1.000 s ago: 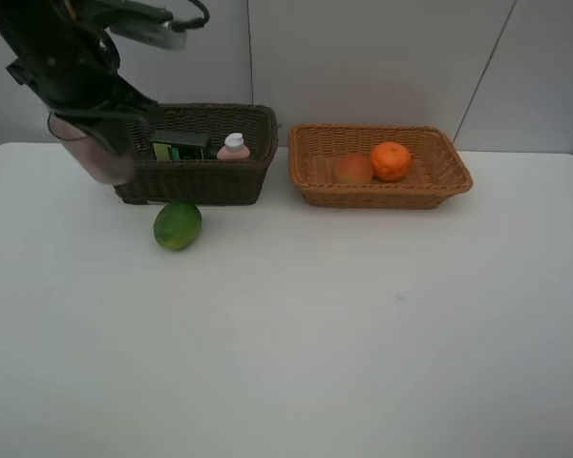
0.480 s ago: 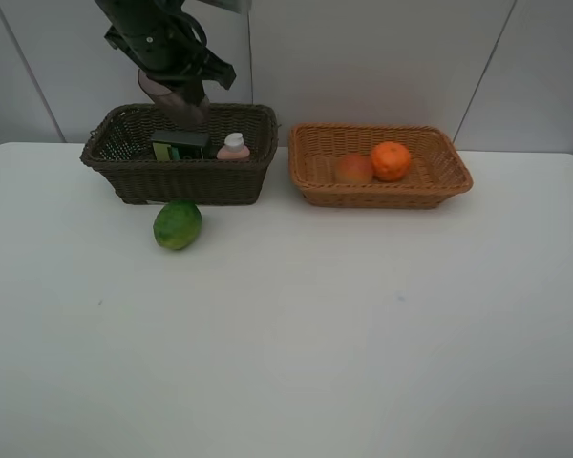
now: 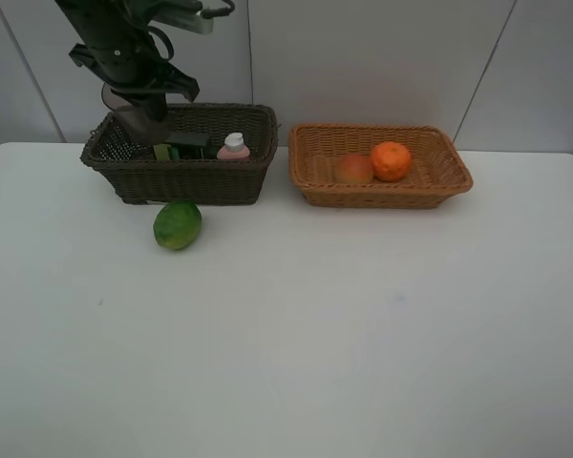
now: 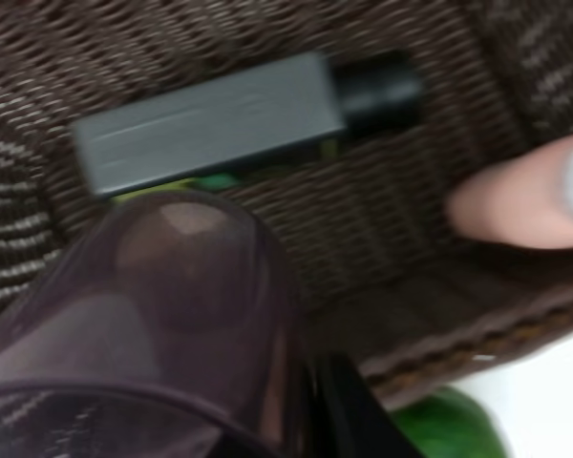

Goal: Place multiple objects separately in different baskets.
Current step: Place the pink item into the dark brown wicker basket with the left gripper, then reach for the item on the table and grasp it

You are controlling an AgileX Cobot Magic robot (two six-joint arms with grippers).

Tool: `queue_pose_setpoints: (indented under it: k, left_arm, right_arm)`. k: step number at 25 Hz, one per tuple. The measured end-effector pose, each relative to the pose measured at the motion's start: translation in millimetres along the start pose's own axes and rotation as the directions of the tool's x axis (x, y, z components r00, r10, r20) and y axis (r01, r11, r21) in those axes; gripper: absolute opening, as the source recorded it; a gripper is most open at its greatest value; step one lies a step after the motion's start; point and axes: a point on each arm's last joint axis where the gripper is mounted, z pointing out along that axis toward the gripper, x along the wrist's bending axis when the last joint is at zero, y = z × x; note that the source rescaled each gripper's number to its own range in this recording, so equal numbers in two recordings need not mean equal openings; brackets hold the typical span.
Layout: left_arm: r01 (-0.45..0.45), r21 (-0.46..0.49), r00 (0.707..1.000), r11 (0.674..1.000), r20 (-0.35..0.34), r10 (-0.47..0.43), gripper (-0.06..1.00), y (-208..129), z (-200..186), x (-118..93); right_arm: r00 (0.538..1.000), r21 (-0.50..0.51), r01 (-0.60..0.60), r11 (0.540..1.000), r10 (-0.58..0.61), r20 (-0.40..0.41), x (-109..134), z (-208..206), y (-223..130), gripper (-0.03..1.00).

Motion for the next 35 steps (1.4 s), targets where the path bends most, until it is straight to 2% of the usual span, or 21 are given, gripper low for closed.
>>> queue_pose_setpoints:
  k: [5,13,16,18,19,21,25,27,30,35]
  left_arm:
    - [0.012,-0.007,0.999,1.000,-0.040,-0.012,0.00,-1,9,18]
    - [0.005,0.095,0.999,0.995,-0.032,-0.002,0.00,-11,52,15]
    - [-0.002,0.099,0.999,0.995,-0.038,0.006,0.00,-11,55,16]
    - [-0.003,0.099,0.999,0.995,-0.039,0.007,0.04,-11,55,16]
    - [-0.003,0.099,0.999,0.995,-0.039,0.007,0.10,-11,55,16]
    - [-0.003,0.099,0.999,0.995,-0.039,0.007,0.27,-11,55,16]
    - [-0.003,0.091,0.999,0.996,-0.040,0.007,0.77,-10,53,16]
    - [-0.003,0.081,0.999,0.997,-0.042,0.006,0.93,-9,48,17]
    - [0.003,0.057,0.999,0.998,-0.047,0.000,0.99,-7,36,18]
    - [0.071,0.069,0.997,0.995,-0.042,-0.068,1.00,-8,10,18]
  right_arm:
    - [1.000,0.000,0.000,1.000,0.000,0.000,0,0,0,0.77]
    - [1.000,0.000,0.000,1.000,0.000,0.000,0,0,0,0.77]
    - [1.000,0.000,0.000,1.000,0.000,0.000,0,0,0,0.77]
    - [1.000,0.000,0.000,1.000,0.000,0.000,0,0,0,0.77]
    - [1.000,0.000,0.000,1.000,0.000,0.000,0,0,0,0.77]
    - [1.000,0.000,0.000,1.000,0.000,0.000,0,0,0,0.77]
    - [1.000,0.000,0.000,1.000,0.000,0.000,0,0,0,0.77]
    - [1.000,0.000,0.000,1.000,0.000,0.000,0,0,0,0.77]
    - [1.000,0.000,0.000,1.000,0.000,0.000,0,0,0,0.77]
    - [1.000,0.000,0.000,1.000,0.000,0.000,0,0,0,0.77]
